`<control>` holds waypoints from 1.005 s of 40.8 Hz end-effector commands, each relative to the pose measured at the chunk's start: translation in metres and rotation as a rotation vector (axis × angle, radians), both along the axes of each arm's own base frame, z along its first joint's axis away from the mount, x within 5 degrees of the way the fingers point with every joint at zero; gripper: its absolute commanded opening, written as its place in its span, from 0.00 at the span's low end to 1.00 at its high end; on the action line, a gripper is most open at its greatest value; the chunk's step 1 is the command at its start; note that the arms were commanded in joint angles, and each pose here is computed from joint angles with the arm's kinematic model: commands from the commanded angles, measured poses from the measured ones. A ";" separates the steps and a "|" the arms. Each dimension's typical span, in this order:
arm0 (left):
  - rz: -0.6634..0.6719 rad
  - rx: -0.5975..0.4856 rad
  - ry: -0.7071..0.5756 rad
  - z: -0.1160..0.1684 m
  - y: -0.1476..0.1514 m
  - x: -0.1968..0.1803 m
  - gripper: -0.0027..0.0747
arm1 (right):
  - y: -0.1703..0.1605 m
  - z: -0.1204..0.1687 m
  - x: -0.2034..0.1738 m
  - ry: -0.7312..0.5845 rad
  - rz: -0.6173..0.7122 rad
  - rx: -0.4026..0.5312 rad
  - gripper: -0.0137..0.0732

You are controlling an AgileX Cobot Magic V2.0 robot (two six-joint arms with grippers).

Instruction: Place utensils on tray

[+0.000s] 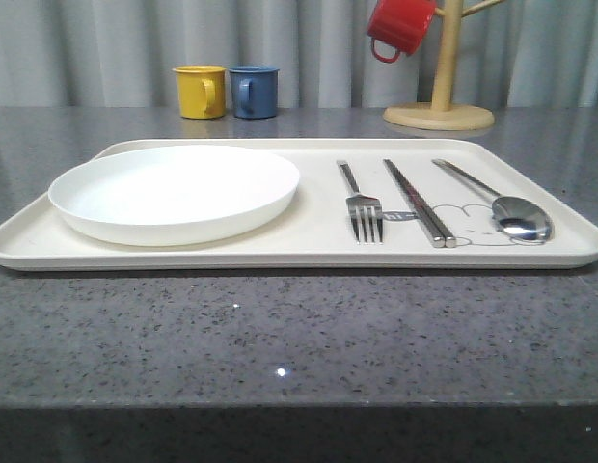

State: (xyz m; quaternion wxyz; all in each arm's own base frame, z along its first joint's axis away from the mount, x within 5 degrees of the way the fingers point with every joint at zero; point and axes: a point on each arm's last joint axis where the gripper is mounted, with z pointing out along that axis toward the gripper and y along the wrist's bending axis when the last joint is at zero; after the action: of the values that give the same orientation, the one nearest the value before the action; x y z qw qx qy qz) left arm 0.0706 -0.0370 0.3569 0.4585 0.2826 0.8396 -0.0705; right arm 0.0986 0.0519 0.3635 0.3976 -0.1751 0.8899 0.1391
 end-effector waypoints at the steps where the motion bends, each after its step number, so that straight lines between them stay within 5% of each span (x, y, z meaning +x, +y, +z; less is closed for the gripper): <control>1: -0.007 -0.059 -0.075 0.013 -0.002 0.002 0.51 | -0.012 0.004 -0.020 -0.179 -0.010 0.029 0.41; 5: -0.007 -0.059 -0.075 0.013 -0.002 0.002 0.51 | -0.022 -0.005 -0.035 -0.226 -0.023 0.004 0.38; 13: -0.007 -0.063 -0.081 0.014 -0.003 0.002 0.51 | -0.024 -0.015 -0.046 -0.218 -0.011 0.041 0.02; 29: -0.011 -0.086 -0.119 0.017 -0.004 0.004 0.50 | -0.021 -0.014 -0.046 -0.221 -0.004 0.075 0.02; 41: -0.011 -0.084 -0.116 0.017 -0.004 0.003 0.01 | -0.021 -0.014 -0.046 -0.221 -0.004 0.075 0.02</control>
State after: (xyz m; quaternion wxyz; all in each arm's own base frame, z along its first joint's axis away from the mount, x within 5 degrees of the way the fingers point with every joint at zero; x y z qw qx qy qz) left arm 0.0724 -0.0384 0.3602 0.4775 0.2802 0.8293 -0.0754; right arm 0.0492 0.0291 0.3376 0.4626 -0.1747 0.8573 0.1431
